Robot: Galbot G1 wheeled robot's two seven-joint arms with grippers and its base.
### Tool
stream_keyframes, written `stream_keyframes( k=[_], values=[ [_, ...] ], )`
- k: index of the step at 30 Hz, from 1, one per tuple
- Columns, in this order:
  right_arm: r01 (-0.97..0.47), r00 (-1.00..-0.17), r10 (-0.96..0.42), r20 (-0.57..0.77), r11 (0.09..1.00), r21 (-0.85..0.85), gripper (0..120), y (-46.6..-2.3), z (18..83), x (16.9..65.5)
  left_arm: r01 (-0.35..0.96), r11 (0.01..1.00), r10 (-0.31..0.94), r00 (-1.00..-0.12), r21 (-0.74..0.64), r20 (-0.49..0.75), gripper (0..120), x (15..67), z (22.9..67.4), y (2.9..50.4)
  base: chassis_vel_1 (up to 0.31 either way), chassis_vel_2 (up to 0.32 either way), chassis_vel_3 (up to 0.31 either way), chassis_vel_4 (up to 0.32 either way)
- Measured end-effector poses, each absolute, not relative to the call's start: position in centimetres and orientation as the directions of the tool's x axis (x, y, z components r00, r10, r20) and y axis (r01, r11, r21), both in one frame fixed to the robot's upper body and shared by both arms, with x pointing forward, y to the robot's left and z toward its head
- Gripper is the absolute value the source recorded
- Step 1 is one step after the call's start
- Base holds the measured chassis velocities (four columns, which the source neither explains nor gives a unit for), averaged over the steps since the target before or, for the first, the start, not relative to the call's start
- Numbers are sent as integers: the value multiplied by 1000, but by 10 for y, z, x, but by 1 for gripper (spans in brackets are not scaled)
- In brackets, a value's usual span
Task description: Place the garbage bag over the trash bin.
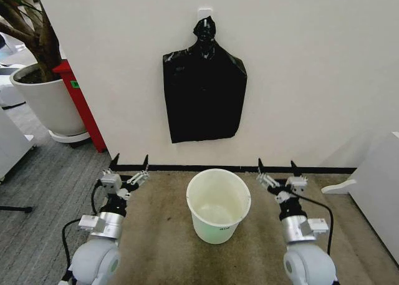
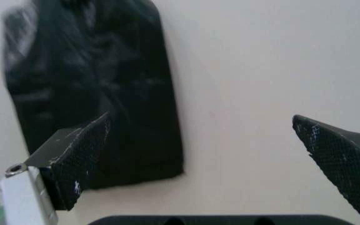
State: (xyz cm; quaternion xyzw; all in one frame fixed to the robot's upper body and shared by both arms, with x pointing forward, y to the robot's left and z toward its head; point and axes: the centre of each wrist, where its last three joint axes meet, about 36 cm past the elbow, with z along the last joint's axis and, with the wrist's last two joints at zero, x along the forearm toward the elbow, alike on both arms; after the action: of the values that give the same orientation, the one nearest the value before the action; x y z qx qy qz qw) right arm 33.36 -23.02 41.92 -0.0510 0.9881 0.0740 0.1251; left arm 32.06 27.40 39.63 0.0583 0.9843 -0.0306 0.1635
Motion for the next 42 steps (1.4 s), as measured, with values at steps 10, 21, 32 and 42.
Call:
stream_keyframes(
  k=[10,21,32,42],
  values=[
    [-319,-912,-256,-320,933,165,100,-205,439,380,-31,999,-16,-929,35,-370,100,320,389,277,0,0,0,0],
    [-374,-905,-259,-337,861,345,100,-170,519,461,-73,997,-59,-943,30,-327,100,313,373,266,0,0,0,0],
    [-390,-911,-271,-310,807,443,100,-117,573,514,-69,997,-53,-945,38,-323,100,312,363,264,0,0,0,0],
    [-387,-911,-265,-316,815,431,100,-91,595,559,-77,997,-65,-941,23,-333,100,314,365,261,0,0,0,0]
  ],
)
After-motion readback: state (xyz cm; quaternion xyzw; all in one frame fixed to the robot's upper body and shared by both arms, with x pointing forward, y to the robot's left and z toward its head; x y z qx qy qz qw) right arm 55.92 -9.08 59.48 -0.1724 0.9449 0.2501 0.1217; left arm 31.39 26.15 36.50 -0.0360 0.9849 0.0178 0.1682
